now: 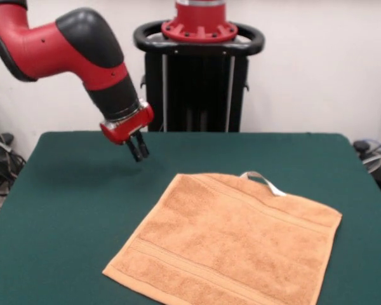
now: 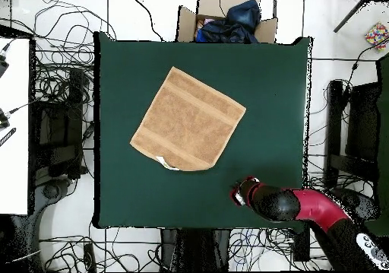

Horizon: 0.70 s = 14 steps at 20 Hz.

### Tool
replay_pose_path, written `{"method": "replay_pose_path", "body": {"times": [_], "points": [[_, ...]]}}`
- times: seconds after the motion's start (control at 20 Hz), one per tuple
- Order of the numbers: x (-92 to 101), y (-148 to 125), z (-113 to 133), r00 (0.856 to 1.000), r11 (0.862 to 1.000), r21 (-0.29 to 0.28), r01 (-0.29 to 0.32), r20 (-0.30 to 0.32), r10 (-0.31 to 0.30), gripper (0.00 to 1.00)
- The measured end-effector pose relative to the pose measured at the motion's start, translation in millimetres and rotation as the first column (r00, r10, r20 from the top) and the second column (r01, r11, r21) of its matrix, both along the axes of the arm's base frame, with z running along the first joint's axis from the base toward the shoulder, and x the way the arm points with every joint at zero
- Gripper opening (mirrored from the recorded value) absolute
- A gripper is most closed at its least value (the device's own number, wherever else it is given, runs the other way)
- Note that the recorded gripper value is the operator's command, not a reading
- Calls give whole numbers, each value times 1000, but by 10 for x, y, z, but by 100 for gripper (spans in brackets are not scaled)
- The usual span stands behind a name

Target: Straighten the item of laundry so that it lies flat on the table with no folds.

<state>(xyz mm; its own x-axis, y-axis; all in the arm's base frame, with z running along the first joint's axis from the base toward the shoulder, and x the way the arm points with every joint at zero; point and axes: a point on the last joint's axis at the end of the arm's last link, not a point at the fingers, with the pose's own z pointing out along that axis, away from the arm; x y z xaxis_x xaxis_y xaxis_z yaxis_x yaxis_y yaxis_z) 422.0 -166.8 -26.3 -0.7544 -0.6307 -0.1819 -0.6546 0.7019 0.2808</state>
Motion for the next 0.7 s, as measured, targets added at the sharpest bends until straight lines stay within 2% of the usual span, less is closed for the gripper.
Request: {"method": "replay_pose_path", "body": {"times": [0.35,0.7], "points": [[40,132,7,999,999,13,-42,29,42,0],[-9,131,-70,990,993,-35,-114,78,117,0]]}}
